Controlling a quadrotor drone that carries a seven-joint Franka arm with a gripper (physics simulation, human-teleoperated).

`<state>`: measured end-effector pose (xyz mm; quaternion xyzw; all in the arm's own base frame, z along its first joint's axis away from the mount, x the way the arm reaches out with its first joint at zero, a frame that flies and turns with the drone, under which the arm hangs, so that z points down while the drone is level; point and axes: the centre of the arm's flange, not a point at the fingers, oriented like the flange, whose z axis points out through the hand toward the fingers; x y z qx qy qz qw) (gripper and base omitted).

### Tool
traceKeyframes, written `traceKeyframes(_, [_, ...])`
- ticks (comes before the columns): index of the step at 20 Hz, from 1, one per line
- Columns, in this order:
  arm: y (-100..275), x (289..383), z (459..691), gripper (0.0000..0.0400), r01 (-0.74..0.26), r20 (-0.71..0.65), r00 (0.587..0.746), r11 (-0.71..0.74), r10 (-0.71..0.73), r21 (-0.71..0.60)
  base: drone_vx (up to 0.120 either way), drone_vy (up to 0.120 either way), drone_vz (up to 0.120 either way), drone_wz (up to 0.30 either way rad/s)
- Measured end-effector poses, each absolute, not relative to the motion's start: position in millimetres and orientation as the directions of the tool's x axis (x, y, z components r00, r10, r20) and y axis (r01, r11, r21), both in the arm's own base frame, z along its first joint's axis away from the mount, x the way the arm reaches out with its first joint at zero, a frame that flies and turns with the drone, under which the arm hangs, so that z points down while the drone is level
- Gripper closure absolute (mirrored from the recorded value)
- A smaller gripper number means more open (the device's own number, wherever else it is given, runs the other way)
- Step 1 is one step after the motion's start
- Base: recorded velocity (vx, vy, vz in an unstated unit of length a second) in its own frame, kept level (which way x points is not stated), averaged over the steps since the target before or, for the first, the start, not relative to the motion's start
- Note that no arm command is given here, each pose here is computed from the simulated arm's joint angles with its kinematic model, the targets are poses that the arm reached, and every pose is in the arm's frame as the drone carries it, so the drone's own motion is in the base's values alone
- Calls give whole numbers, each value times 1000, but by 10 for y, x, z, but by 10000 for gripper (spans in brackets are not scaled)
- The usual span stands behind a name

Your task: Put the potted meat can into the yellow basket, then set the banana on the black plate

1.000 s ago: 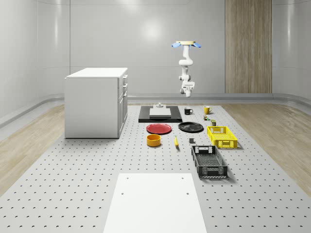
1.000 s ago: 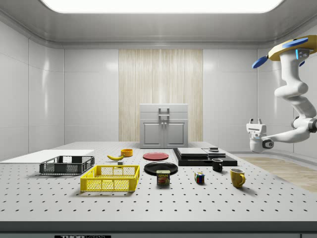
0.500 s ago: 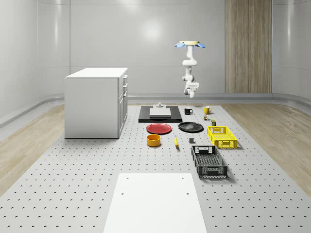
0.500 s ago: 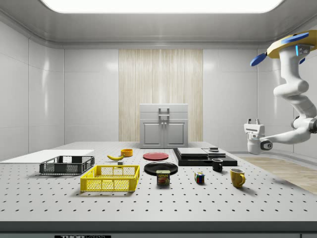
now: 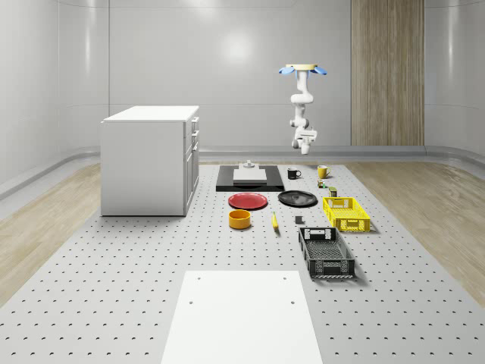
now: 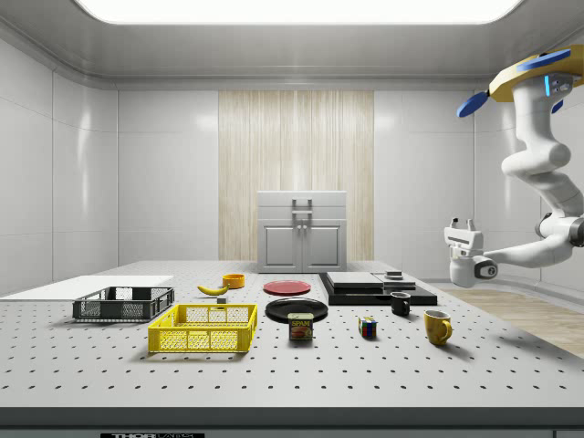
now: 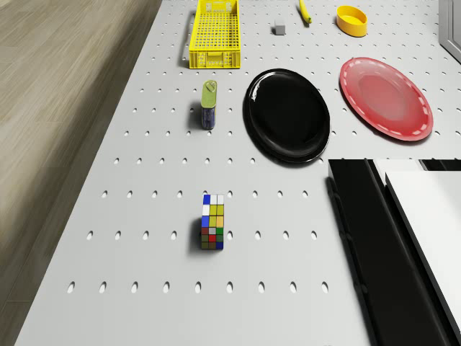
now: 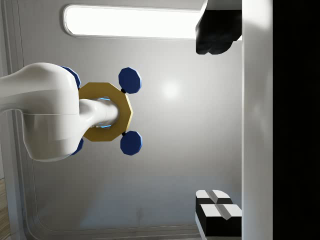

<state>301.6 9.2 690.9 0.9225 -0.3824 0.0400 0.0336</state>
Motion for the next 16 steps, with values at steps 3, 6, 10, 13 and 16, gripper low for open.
traceKeyframes(3, [152, 3014, 6901, 0, -710, 144, 703, -701, -697, 73, 120, 120, 0, 0])
traceKeyframes(6, [251, 3012, 6880, 0, -712, 215, 700, -688, -681, 142, 120, 120, 0, 0])
traceKeyframes(10, [472, 3012, 6791, 0, -717, 373, 695, -630, -615, 299, 120, 120, 0, 0])
traceKeyframes(13, [709, 3016, 6609, 0, -723, 540, 689, -506, -483, 470, 120, 120, 0, 0])
traceKeyframes(16, [931, 3027, 6246, 0, -729, 694, 684, -254, -224, 636, 120, 107, 0, 0])
